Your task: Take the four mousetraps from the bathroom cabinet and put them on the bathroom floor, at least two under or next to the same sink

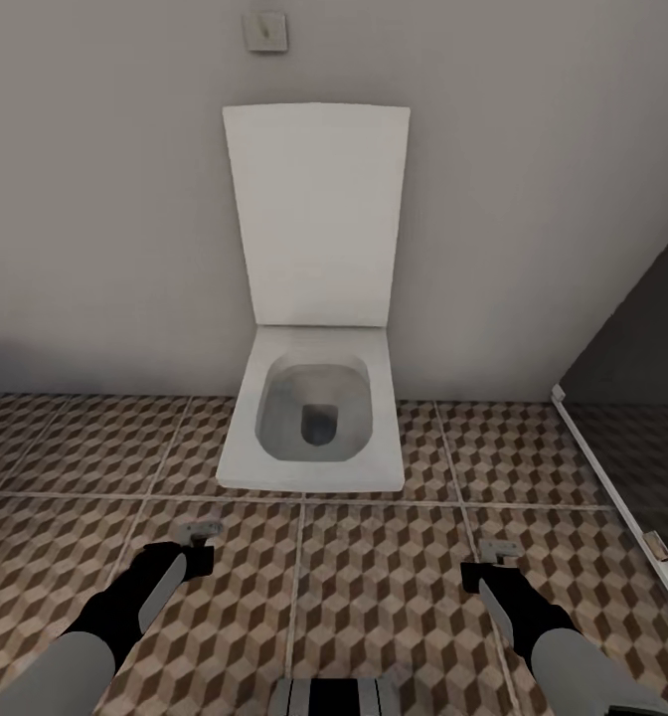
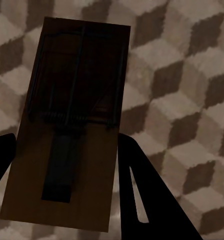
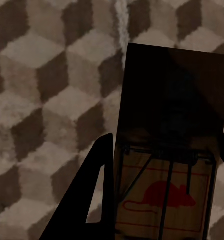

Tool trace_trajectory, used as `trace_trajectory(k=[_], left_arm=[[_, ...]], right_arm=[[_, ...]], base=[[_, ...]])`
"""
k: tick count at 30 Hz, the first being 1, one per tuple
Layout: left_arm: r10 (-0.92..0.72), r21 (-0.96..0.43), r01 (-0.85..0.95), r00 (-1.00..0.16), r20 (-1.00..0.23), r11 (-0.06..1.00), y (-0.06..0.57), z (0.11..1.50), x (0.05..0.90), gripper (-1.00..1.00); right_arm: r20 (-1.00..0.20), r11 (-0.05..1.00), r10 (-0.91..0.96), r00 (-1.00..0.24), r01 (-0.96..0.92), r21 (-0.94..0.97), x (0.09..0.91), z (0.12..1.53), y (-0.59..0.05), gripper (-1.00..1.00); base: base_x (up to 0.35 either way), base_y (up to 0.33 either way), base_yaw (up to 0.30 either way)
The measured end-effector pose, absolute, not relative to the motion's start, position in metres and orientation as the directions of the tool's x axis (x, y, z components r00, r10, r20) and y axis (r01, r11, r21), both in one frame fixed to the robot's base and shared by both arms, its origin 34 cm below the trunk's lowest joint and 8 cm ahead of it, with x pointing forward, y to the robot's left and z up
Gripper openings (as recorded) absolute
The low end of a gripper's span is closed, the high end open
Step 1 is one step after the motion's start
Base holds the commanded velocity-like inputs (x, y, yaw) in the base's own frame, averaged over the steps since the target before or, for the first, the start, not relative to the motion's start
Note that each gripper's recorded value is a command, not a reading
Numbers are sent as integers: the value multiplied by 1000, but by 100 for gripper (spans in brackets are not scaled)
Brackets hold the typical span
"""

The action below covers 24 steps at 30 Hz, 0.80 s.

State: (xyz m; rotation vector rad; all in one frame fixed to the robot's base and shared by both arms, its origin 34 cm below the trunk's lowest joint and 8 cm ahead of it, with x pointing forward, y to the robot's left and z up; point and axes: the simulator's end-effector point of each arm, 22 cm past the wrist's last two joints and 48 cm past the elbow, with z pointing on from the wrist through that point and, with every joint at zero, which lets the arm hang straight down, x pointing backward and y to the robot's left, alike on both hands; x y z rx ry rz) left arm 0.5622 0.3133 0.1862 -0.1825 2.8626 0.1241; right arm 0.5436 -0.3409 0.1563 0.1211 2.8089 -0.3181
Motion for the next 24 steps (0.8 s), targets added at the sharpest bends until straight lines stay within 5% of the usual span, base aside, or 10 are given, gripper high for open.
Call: trace_trajectory(k=[7,24], left_arm=[[-116,64,-139,-954,-278,988,313,186,564,-100],[-120,57,-142,-949,-292,988,310,187,567,-100]], right_arm=[[-315,972,48,-948,117,-206,544,156,-341,-100],[-315,972,48,-948,117,-206,544,156,-341,-100]], base=[[0,16,0],[0,182,0]])
